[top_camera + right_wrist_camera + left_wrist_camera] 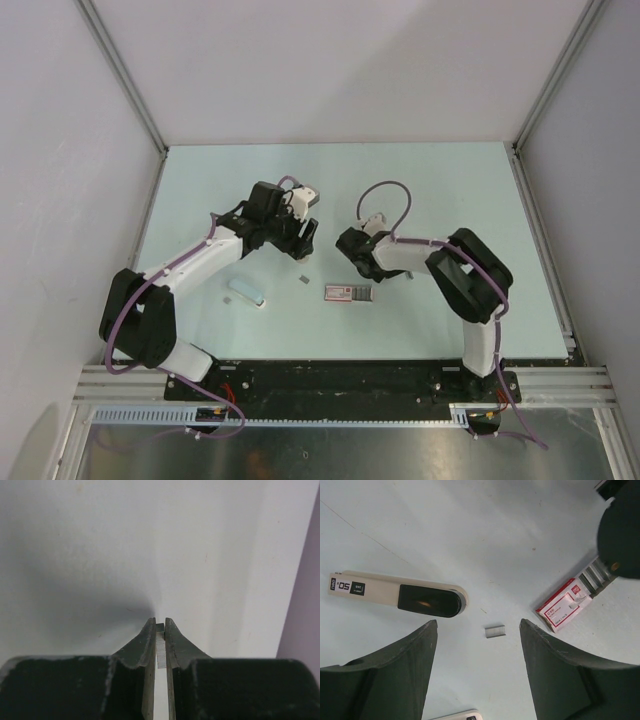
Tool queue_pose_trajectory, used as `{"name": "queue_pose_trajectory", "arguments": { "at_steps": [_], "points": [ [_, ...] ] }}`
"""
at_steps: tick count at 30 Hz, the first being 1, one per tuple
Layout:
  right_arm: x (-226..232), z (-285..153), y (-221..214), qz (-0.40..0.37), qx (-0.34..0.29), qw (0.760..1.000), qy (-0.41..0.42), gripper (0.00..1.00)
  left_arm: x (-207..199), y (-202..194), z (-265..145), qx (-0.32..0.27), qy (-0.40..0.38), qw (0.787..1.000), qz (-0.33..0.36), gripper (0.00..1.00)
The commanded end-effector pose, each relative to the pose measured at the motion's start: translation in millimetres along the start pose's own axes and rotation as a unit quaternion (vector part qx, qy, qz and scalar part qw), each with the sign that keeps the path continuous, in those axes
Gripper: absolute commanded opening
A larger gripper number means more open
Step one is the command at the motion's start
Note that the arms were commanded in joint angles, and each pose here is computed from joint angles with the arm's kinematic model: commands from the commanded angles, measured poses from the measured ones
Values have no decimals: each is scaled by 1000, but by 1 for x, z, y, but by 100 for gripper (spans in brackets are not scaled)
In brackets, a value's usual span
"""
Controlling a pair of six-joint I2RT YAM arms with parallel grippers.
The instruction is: Unload the staples from the stapler
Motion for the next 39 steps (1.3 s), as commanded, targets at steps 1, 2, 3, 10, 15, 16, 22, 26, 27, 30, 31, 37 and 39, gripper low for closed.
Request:
{"name": "queue_pose_trajectory", "arguments": {
  "at_steps": [1,2,3,10,15,16,22,26,27,30,31,37,39],
  "points": [
    [-2,-6,16,-9,-33,998,-58,2,-3,9,-9,-21,-2,1000,10,72],
    [1,-6,16,-11,-34,998,-59,2,-3,8,-9,-21,-1,1000,11,72],
    [3,-6,15,-15,-34,998,-60,3,-3,9,-9,-22,-1,1000,11,72],
    [25,-7,13,-9,-21,999,-34,20,-2,10,-12,-25,2,1000,13,72],
    [36,-9,11,-5,-17,1000,-12,26,-2,10,-13,-27,6,999,16,72],
    [37,-9,10,-5,-17,1000,-11,26,-1,10,-14,-27,6,999,17,72],
    [48,-11,6,-9,-16,1000,-5,29,-1,10,-14,-28,8,999,17,72],
    [55,-12,3,-4,-12,1000,5,29,-1,12,-15,-29,9,999,18,71],
    [56,-13,3,-2,-10,1000,7,28,-1,11,-15,-29,9,999,19,71],
    [59,-13,1,0,-9,1000,12,28,0,10,-15,-27,11,999,19,72],
    [61,-14,1,0,-8,1000,15,28,0,9,-15,-26,11,999,20,72],
    [57,-41,18,54,-19,994,89,27,0,8,-14,-24,12,999,20,71],
    [51,-56,30,80,-31,988,130,27,0,8,-15,-24,13,999,21,72]
  ]
}}
Point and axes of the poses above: each gripper's point midway between its finger pads, its own z axis out along the fingers, its own x axis along the line the jaws close on, y = z × x, the point moved 4 cm from there along -z, back along the fingers, and after that the axes turned 1 degree about z, right-handed, at the moved point
